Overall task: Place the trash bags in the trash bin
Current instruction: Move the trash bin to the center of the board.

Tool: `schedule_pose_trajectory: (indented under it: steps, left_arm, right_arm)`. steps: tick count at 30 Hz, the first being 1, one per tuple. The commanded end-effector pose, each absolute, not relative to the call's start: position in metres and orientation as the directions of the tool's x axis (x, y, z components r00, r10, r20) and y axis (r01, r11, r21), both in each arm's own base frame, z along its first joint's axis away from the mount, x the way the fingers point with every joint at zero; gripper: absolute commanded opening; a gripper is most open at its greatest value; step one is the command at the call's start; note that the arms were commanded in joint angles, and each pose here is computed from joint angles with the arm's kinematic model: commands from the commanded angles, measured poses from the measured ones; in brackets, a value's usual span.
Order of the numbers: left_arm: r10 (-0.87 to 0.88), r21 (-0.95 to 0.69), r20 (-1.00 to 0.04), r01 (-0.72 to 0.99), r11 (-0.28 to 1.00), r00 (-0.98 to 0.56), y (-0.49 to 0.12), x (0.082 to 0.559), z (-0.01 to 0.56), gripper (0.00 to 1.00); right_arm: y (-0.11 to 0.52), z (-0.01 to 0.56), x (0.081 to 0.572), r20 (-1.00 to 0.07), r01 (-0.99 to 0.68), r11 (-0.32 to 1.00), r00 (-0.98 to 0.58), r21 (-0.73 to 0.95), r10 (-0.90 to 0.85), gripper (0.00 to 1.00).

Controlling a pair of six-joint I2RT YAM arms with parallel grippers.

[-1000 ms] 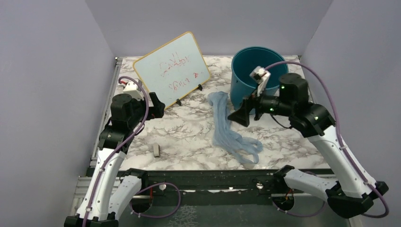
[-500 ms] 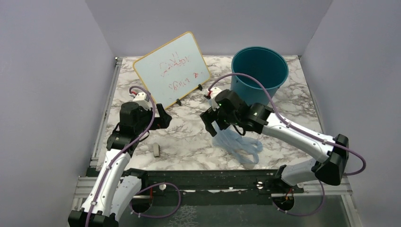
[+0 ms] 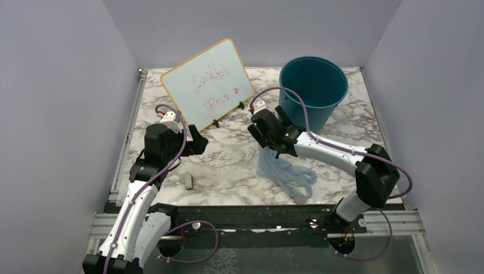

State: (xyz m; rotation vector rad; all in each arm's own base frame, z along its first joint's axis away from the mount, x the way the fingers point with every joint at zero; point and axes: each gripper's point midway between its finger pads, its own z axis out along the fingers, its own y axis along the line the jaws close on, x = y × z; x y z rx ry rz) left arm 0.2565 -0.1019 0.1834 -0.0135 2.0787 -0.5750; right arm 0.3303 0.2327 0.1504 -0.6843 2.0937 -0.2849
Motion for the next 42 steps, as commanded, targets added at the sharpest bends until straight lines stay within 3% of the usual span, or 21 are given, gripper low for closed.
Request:
schedule_pose_trajectory:
  steps: [1,8,22,29,33,42]
  left_arm:
    - [-0.238,-0.414,-0.802,0.224,0.882,-0.548,-0.106,0.259,0.183,0.99]
    - [-0.239,-0.403,-0.804,0.203,0.892,-0.544,-0.101,0.26,0.182,0.99]
    - [-0.246,-0.397,-0.799,0.174,0.901,-0.549,-0.097,0.261,0.179,0.99]
    - [-0.249,-0.399,-0.799,0.174,0.9,-0.548,-0.097,0.26,0.179,0.99]
    - [-0.252,-0.401,-0.799,0.172,0.9,-0.546,-0.097,0.26,0.18,0.99]
    - [-0.251,-0.408,-0.794,0.178,0.896,-0.554,-0.099,0.26,0.178,0.99]
  right_arm:
    - [0.217,0.136,0.353,-0.682,-0.294,0.81,-0.438,-0.507,-0.586,1.0]
    - [0.189,0.114,0.372,-0.616,-0.189,0.775,-0.508,-0.603,-0.602,1.0]
    - [0.163,0.093,0.399,-0.614,-0.164,0.85,-0.624,-0.501,-0.483,1.0]
    - [0.215,0.123,0.359,-0.697,-0.408,0.895,-0.588,-0.181,-0.41,1.0]
    - [0.221,0.156,0.341,-0.778,-0.437,0.895,-0.532,-0.084,-0.333,1.0]
    - [0.127,0.159,0.35,-0.85,0.0,0.949,-0.444,-0.316,-0.283,1.0]
